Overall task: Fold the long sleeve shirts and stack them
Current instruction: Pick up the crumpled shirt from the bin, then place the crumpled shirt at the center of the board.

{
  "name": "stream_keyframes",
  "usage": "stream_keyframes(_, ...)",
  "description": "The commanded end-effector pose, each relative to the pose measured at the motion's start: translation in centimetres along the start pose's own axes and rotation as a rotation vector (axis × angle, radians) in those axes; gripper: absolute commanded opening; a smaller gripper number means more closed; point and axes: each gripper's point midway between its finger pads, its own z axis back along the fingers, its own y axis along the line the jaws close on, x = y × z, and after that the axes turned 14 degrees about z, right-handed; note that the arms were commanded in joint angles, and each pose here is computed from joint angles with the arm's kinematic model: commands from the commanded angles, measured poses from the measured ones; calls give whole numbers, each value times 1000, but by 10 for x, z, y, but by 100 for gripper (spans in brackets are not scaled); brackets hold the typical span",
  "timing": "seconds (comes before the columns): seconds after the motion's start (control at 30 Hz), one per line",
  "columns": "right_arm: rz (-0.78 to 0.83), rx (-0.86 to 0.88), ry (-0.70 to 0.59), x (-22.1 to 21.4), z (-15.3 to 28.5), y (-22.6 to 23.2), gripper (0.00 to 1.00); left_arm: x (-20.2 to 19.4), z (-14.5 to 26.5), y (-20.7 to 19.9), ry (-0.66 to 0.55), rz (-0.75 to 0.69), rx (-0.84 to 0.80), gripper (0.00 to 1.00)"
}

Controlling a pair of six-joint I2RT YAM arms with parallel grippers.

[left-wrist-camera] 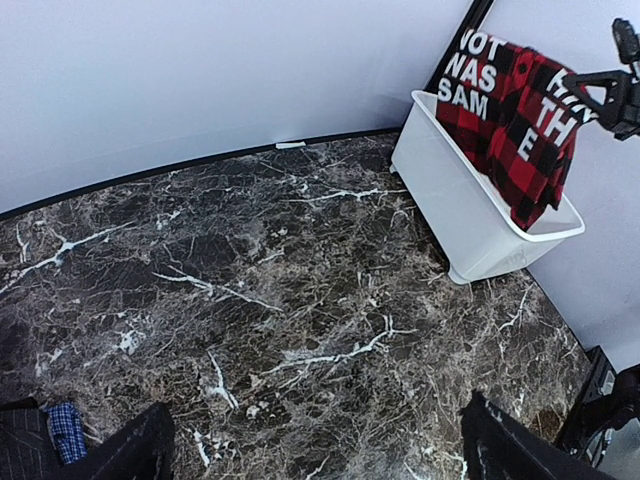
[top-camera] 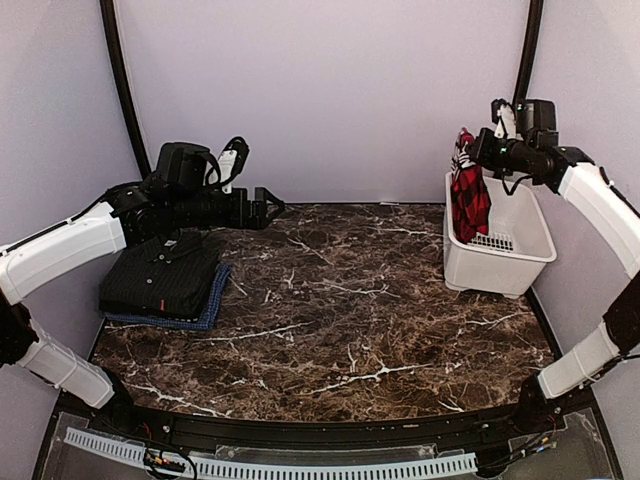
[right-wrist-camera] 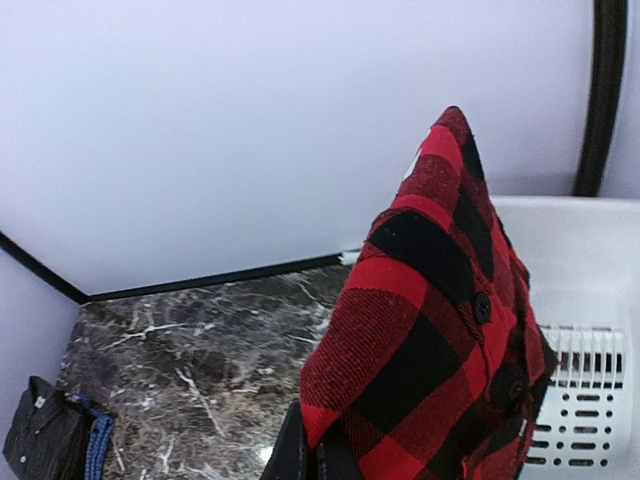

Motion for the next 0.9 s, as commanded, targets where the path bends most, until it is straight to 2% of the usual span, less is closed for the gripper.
stream_keyframes(0.0,146,263,-276,82,72,88,0,2,4,-6,-9,7,-27,99)
stream_keyframes(0.23,201,610,-452,111,146,199,0,0,3,-5,-9,12,-28,99)
stream_keyframes(0.37,198,793,-446,96,160,262,0,1,6,-2,-23,23,-15,99)
stream_keyframes(0.5,182,895,-383,69,155,304,0,2,10,3,-42,23,9,99)
stream_keyframes(0.6,128,877,-278,35,121,306,0,1,13,5,-44,20,15,99)
stream_keyframes(0.73,71,697,-7,-45,43,269,2,-1,14,13,-49,16,49,99)
stream_keyframes(0.8,16,586,150,-96,4,228,8,-3,14,15,-45,14,56,99)
stream_keyframes(0.83,-6,533,221,-121,-10,206,15,-5,14,16,-42,12,59,99)
stream_keyframes(0.87,-21,480,276,-142,-21,186,27,-6,13,17,-40,11,61,99)
